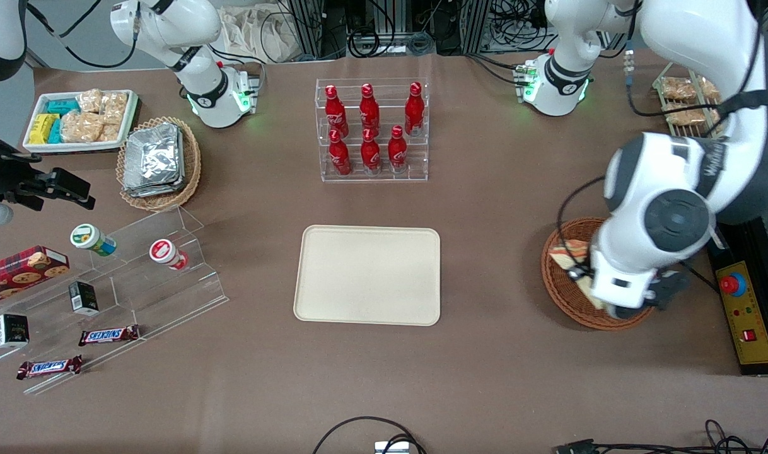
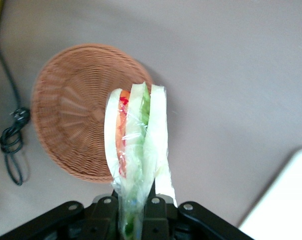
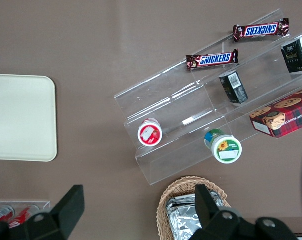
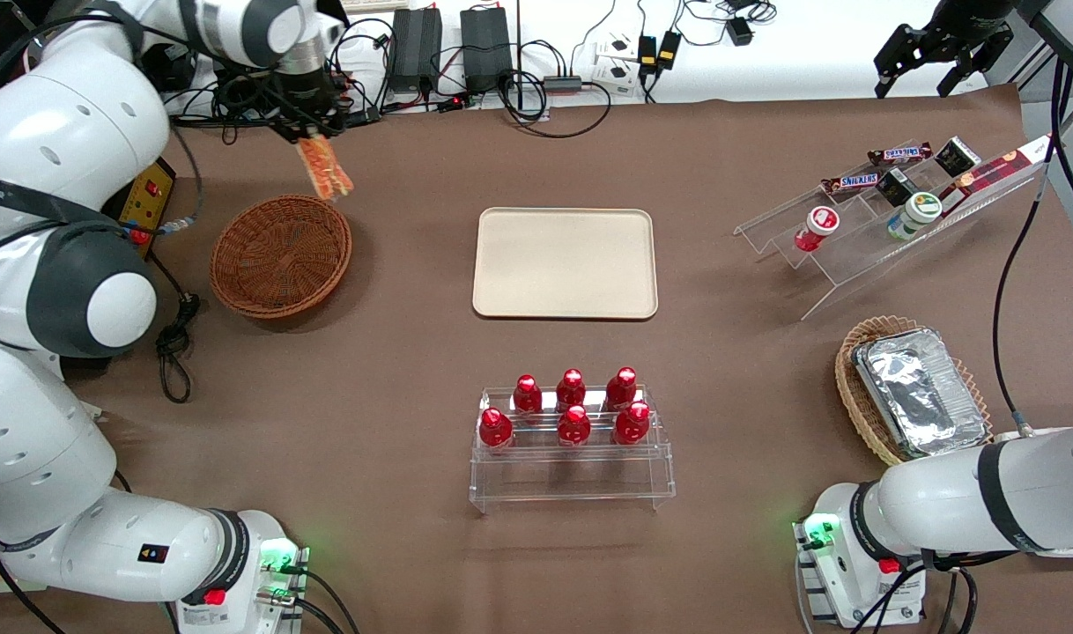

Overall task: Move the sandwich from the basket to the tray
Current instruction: 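Lift the sandwich and carry it with the left gripper over the tray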

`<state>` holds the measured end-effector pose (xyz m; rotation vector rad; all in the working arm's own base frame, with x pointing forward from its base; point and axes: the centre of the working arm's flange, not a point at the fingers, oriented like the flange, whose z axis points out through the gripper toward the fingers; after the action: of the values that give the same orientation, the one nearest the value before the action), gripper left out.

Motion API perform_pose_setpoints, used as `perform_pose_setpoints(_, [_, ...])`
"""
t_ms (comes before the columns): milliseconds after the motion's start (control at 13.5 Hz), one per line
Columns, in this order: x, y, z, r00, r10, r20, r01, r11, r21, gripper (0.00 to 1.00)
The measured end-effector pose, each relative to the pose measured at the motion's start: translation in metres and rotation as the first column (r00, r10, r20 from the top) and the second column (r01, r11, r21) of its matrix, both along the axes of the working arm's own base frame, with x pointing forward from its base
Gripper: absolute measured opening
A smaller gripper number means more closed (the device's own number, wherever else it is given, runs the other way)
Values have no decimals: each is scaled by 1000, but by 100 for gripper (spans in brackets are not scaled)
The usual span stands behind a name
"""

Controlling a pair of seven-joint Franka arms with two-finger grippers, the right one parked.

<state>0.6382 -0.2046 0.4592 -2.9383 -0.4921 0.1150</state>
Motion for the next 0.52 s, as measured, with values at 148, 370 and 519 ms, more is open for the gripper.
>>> perform_pose_setpoints(148, [-18, -56, -4, 994, -104, -20, 103, 993, -54, 18])
perform_pose_setpoints(370, [-30, -132, -48, 976, -216, -23, 211, 966, -150, 18])
perform_pose_setpoints(519, [-35, -174, -100, 964, -265, -14, 258, 946, -195, 18])
